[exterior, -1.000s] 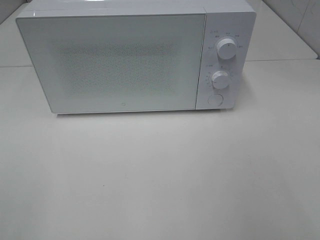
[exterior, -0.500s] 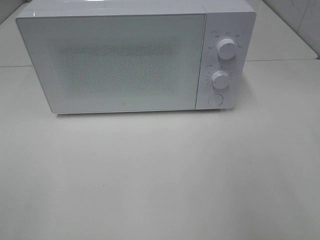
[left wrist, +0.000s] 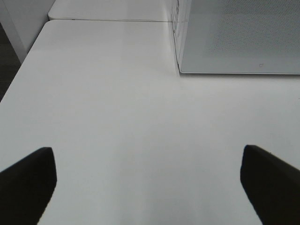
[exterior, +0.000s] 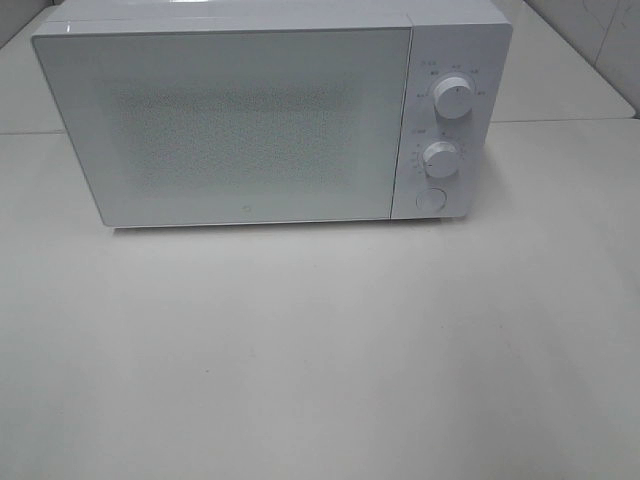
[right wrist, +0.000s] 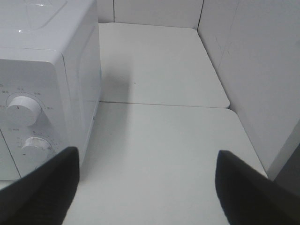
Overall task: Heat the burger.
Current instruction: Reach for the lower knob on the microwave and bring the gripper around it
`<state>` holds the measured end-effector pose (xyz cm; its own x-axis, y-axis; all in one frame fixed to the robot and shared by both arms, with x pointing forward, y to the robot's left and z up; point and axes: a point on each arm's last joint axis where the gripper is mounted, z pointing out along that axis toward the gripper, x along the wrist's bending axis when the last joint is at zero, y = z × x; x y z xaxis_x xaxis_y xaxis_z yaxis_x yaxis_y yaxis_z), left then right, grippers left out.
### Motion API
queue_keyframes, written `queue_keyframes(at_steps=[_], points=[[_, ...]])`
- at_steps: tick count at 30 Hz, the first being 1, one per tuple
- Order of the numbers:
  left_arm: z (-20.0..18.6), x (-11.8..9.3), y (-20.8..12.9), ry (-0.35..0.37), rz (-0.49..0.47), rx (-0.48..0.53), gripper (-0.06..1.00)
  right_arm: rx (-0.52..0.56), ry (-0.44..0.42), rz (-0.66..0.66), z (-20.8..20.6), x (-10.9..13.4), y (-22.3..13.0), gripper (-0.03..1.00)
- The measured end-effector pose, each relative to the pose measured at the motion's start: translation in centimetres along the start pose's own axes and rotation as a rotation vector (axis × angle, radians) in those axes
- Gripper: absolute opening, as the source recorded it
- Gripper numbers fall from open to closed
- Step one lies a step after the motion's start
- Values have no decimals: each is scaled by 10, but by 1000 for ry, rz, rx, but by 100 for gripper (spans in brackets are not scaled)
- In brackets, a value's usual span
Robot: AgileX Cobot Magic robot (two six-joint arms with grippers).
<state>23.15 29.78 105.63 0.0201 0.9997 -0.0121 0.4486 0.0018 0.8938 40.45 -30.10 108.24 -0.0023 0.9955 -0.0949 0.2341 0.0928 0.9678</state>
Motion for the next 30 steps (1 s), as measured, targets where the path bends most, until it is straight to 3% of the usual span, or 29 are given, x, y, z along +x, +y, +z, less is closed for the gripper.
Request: queue_keyframes(at_steps=[6, 17, 30], points=[[0, 0, 0, 0, 0, 0, 99, -34, 23, 3, 19, 3, -4, 76], [0, 0, 0, 0, 0, 0, 99, -110, 84, 17, 37, 13, -46, 76], [0, 0, 0, 0, 0, 0, 99, -118, 54, 7, 53, 17, -68, 76]])
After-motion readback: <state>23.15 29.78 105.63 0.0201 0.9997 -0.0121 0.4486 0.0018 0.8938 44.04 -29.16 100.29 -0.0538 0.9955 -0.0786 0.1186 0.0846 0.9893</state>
